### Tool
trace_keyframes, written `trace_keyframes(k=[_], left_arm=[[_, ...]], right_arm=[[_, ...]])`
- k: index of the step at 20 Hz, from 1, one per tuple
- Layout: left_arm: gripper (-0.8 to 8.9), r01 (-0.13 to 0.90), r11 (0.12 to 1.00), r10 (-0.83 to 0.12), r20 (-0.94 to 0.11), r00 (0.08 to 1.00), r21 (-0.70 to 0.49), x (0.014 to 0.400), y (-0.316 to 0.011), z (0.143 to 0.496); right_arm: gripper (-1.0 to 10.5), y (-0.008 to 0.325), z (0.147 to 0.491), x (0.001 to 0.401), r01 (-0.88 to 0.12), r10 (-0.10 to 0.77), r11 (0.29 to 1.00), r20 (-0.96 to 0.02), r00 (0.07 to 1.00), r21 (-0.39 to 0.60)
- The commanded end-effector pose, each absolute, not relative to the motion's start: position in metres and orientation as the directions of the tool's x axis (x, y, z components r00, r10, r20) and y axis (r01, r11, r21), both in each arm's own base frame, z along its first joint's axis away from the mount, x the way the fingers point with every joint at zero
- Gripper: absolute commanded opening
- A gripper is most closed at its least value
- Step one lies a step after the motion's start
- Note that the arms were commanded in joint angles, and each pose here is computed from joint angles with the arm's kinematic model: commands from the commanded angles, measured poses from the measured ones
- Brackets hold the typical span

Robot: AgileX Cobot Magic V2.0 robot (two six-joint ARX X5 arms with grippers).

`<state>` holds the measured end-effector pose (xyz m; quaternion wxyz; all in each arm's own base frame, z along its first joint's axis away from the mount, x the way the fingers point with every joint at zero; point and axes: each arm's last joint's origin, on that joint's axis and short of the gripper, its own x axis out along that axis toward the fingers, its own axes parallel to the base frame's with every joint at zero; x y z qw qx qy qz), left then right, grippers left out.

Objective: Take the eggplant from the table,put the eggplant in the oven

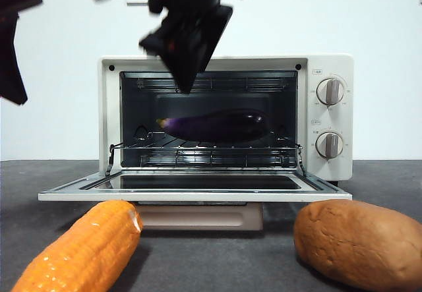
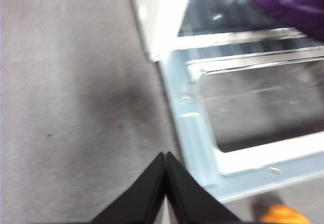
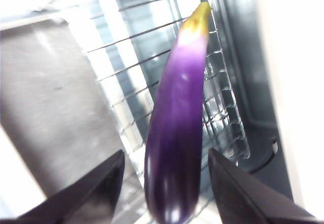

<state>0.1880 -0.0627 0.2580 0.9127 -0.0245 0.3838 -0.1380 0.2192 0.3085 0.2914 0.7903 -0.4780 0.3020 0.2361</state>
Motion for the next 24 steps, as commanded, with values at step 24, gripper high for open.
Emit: trace_keyframes(k=[24], left_arm=[[0.06, 0.342, 0.826, -0.537, -0.810, 0.236, -0.448, 0.260, -0.056, 0.145]], right_arm=[[0.0, 0.146, 0.451, 0.100, -0.753, 0.540, 0.598, -0.555, 0.633, -0.277]])
